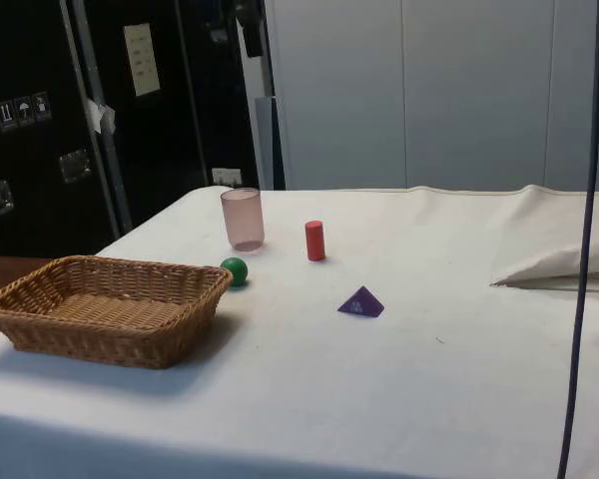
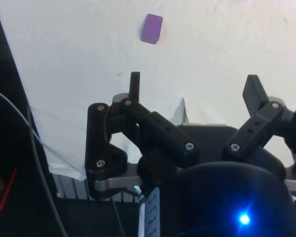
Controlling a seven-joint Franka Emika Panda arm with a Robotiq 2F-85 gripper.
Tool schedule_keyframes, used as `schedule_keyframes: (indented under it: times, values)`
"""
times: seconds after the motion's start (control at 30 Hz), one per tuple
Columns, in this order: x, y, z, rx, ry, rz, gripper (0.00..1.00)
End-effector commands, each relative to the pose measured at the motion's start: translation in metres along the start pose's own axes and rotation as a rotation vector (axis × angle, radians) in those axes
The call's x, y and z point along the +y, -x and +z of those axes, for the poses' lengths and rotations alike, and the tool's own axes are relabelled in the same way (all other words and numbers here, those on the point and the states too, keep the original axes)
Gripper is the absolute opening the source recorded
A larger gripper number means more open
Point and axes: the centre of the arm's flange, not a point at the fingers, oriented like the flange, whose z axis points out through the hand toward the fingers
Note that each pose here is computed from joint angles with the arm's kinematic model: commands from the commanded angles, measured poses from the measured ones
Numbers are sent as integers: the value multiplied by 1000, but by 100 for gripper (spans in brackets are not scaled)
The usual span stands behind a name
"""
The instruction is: Pick up the triangular block and place it into the basket.
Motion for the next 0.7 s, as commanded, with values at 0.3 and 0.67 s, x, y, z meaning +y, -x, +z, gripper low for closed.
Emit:
schedule_keyframes:
  times: [0.3,0.67]
  values:
    - [-7,19,22,5,2,7,100]
    - [-10,46,51,30,-4,0,100]
